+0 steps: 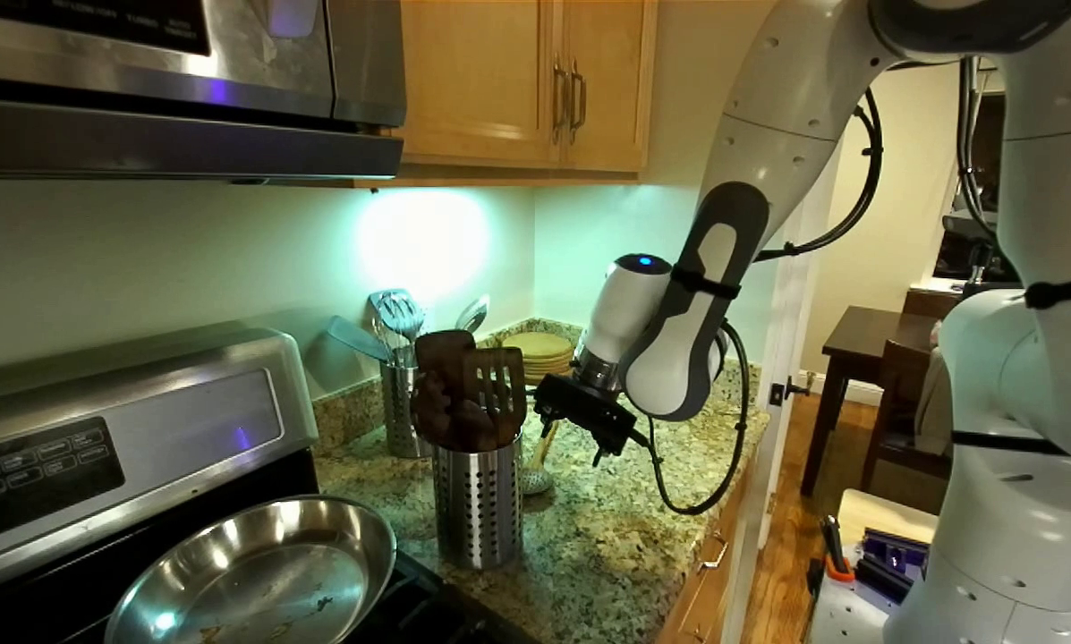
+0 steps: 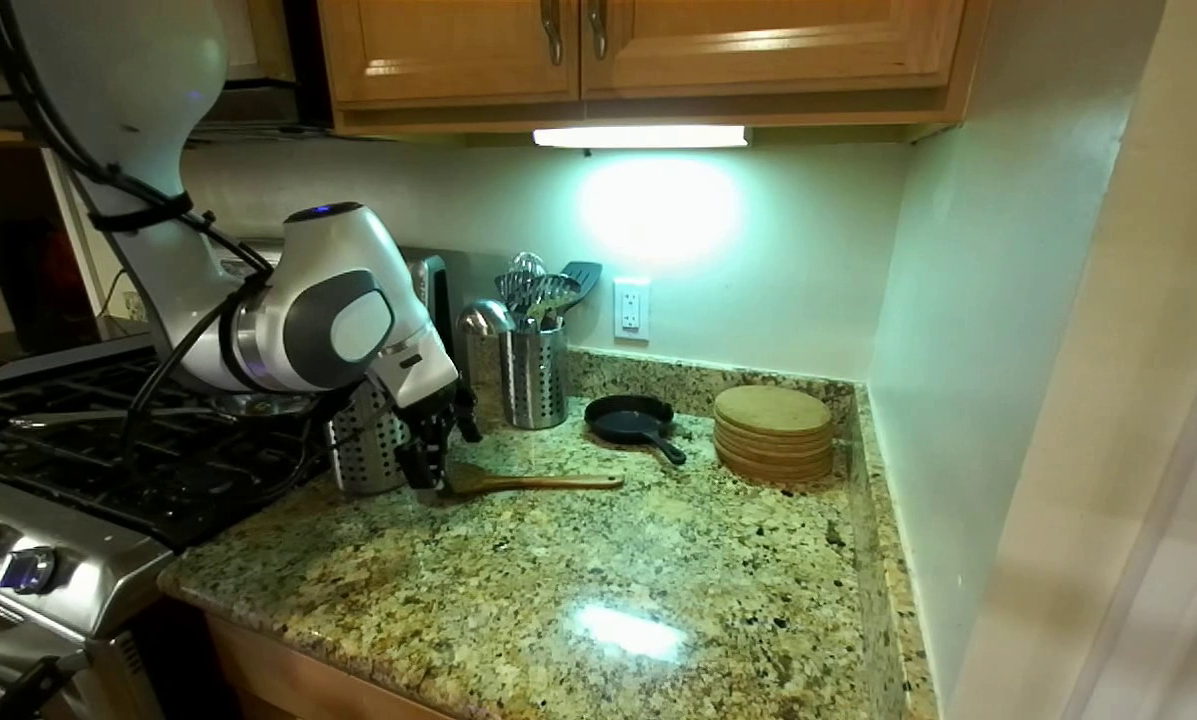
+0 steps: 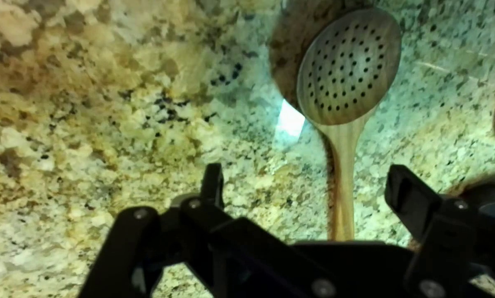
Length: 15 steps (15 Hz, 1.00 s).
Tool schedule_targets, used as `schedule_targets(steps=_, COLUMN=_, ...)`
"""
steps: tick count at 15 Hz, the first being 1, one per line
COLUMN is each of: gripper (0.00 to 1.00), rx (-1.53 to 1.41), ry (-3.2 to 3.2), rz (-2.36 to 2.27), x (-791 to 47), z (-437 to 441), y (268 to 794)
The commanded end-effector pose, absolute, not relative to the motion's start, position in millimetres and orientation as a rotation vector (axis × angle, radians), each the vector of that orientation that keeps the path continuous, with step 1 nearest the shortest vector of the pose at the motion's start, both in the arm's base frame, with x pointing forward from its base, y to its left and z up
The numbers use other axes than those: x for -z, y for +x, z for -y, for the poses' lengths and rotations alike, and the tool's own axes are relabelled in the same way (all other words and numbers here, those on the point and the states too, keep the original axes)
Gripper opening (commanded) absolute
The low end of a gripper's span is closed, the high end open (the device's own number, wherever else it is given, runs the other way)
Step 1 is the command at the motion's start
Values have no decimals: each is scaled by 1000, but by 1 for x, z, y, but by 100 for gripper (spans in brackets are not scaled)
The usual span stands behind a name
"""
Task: Pick the wooden spoon on the counter and put it in the utensil holder
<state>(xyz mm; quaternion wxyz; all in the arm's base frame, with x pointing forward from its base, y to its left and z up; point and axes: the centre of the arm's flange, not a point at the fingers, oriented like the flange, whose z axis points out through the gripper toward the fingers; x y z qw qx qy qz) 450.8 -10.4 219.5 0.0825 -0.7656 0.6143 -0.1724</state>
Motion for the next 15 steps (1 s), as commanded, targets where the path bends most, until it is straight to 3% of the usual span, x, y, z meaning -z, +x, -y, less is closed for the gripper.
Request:
schedule_targets(steps=1, gripper=100, rx=522, ry=-2254, rz=-1827, x=-208, z=30, y=445)
schedule_targets(steps=15, gripper=100, rx=274, ry=-2312, rz=-1545, x=-153, z=28, y=481)
